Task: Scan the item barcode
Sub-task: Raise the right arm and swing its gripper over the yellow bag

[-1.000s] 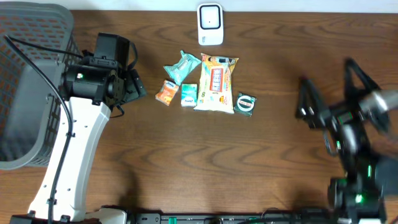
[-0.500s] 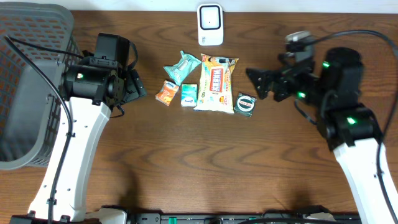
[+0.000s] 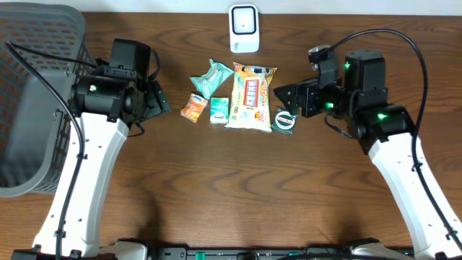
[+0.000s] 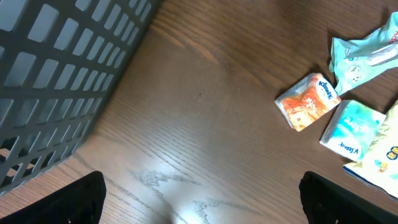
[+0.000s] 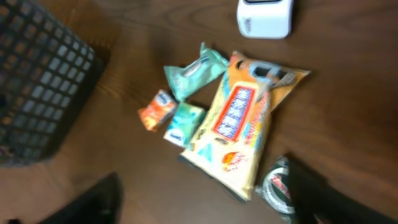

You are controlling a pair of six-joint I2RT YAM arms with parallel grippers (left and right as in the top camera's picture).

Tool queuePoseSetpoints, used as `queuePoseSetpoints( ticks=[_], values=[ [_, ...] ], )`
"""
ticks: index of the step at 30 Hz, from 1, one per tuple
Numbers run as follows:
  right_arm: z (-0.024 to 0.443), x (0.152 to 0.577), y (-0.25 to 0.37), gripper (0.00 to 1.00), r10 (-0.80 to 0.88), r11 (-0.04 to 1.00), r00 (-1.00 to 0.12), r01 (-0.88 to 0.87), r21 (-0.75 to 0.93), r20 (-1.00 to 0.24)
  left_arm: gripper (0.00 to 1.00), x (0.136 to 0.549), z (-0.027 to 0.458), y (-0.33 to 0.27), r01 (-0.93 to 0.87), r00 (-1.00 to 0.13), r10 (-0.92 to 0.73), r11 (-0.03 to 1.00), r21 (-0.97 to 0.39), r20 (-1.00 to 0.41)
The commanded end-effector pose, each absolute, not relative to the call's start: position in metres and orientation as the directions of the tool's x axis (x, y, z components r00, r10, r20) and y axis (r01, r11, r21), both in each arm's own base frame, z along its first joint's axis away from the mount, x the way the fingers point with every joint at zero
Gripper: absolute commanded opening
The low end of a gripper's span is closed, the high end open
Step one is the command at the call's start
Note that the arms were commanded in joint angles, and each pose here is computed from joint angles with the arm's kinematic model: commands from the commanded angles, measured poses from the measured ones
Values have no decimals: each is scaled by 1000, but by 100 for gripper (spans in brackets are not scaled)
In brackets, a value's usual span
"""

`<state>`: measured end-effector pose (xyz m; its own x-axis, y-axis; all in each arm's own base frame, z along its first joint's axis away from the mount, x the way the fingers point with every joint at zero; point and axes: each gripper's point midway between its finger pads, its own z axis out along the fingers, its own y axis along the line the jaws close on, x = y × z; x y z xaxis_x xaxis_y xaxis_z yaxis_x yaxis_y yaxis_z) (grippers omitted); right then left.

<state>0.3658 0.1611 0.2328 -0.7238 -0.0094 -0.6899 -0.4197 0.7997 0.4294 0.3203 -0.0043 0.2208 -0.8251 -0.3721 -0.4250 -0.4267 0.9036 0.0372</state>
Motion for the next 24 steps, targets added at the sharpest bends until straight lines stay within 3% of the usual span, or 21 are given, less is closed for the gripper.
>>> queuePoseSetpoints(
  ticks=[1,4,10,15,16,21,24],
  values=[
    [228,368,180,69,39,797,-768,-362,483,-640,98,320,219,-1,-442,-822,-382,896,50,-423],
    [231,377,189,84,47,786,-780,-357,504,-624,98,320,219,-1,-442,-822,-382,896,50,-423],
    [244,422,200,86,-14,809,-793,-367,459,-610,98,320,219,-1,-442,-822,-382,896,50,-423],
    [181,451,184,87,-87,909,-904,-244,338,-419,98,320,219,-1,-442,-822,-382,896,50,-423],
    [169,450,185,98,-90,910,-920,-232,345,-381,98,320,219,-1,-442,-822,-382,896,50,-423],
    [124,443,197,99,-106,894,-961,-204,398,-255,98,320,219,-1,-442,-822,-382,896,50,-423],
    [116,444,202,99,-109,883,-964,-206,423,-243,98,320,219,-1,-442,-822,-382,896,50,-423]
  ],
)
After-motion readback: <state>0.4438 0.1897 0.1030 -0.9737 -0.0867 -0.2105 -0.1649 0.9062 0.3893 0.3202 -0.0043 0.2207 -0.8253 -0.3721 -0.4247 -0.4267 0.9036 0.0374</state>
